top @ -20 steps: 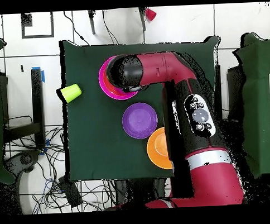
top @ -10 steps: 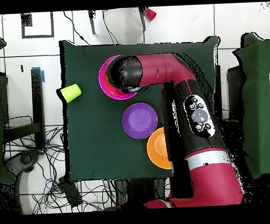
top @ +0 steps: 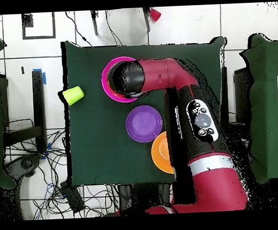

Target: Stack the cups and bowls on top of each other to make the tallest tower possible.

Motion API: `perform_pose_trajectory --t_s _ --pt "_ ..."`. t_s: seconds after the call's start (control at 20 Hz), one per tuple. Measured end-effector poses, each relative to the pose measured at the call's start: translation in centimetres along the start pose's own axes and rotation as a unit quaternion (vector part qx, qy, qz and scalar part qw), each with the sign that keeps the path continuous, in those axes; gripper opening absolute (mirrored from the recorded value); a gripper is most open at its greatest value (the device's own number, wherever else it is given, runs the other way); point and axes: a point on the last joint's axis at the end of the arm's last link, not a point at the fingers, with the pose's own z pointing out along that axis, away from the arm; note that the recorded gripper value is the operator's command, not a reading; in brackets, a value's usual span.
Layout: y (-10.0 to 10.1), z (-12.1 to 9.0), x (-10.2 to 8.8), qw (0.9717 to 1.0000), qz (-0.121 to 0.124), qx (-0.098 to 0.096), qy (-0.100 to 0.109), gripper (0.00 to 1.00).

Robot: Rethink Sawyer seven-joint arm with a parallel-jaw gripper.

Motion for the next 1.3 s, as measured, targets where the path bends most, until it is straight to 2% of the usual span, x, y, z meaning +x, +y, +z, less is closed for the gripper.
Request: perform_pose_trajectory --t_s 0.65,1.05,1.3 --pt "-0.4 0.9 1.3 0.9999 0.003 0.016 -0.001 1.0" --pt "-1.3 1.3 1.3 0.9992 0.007 0.032 -0.022 1.0" --pt "-1.4 2.1 1.4 0.999 0.009 0.033 -0.028 1.0"
